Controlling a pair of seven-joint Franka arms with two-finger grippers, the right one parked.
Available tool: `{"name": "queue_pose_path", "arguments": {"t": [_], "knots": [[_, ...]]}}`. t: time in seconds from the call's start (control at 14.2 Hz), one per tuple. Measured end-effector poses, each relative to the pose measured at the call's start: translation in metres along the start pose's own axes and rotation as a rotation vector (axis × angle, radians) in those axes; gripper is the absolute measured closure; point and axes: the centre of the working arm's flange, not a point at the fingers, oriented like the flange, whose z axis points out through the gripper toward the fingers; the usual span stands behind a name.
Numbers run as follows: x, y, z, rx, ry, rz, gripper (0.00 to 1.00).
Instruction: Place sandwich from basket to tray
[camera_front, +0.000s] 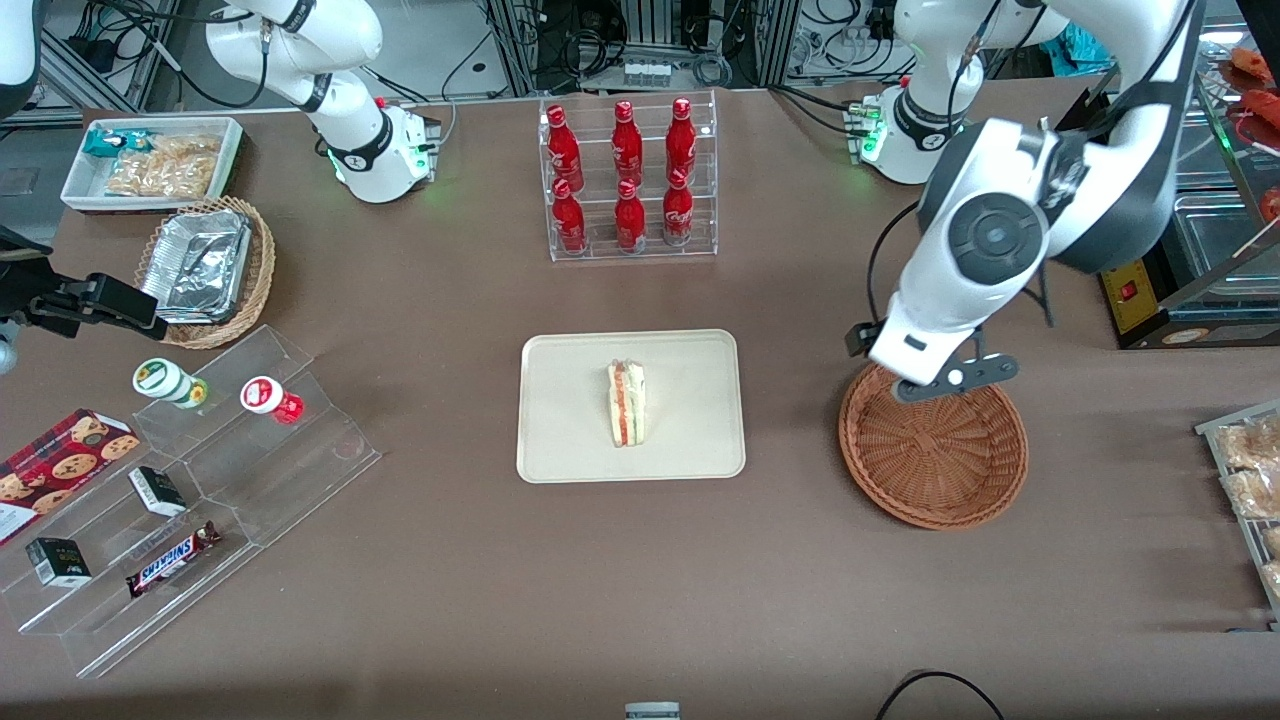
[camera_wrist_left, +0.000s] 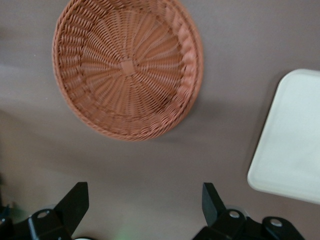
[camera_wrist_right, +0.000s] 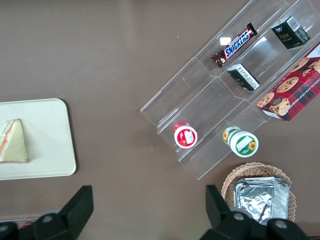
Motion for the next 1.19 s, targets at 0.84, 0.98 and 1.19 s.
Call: {"name": "queue_pose_path", "arguments": {"t": [0.84,0.98,1.19], "knots": [[0.005,-0.19,-0.098,-0.109,0.047,0.239,0.0],[0.006,-0.19,-0.106,-0.111,0.077,0.238,0.0],[0.008,-0.186,-0.108,-0.114,0.095,0.241,0.0]]}}
